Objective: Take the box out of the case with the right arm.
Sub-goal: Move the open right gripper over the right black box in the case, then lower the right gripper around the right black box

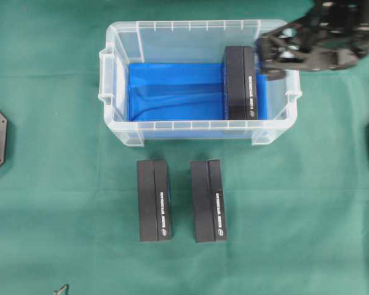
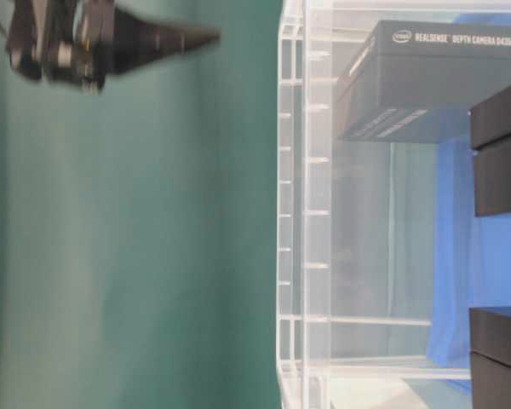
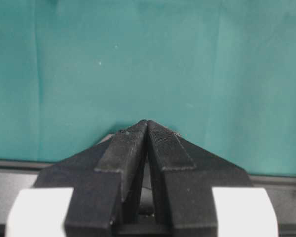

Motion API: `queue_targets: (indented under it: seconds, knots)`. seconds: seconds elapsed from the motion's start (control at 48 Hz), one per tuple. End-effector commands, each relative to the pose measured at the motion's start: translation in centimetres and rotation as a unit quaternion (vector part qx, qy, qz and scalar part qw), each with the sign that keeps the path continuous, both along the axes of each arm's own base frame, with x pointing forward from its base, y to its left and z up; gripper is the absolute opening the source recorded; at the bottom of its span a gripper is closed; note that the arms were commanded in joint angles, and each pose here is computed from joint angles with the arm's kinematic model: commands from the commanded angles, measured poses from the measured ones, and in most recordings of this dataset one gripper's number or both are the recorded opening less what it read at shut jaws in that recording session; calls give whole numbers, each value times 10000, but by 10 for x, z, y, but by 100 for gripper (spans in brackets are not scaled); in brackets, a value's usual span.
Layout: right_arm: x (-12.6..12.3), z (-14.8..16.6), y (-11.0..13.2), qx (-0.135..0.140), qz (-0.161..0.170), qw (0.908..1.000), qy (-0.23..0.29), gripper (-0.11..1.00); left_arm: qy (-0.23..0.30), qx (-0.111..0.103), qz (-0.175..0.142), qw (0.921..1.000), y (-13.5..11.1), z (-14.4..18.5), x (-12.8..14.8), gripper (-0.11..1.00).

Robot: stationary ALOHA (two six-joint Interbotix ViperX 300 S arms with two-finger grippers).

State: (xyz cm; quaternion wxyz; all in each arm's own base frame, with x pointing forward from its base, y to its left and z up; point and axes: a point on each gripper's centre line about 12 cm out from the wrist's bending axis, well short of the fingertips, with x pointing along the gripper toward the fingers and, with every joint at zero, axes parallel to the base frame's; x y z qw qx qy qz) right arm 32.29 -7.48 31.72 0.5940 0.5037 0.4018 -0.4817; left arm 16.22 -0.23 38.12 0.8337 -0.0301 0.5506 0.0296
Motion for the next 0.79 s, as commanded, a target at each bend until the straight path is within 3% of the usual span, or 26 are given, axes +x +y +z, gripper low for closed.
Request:
queue_targets:
  seconds: [0.0,0.25,0.77]
  knots:
    - [19,14,0,-58,81,9997,-243,89,-69,12,13,10000,1,4,0,0]
    - [53,15,-2,-61,144,9995,-279,89,-100,11,13,9999,1,5,-1,0]
    - [51,12,-2,-39,114,9999,-83,89,-92,11,13,10000,1,5,-1,0]
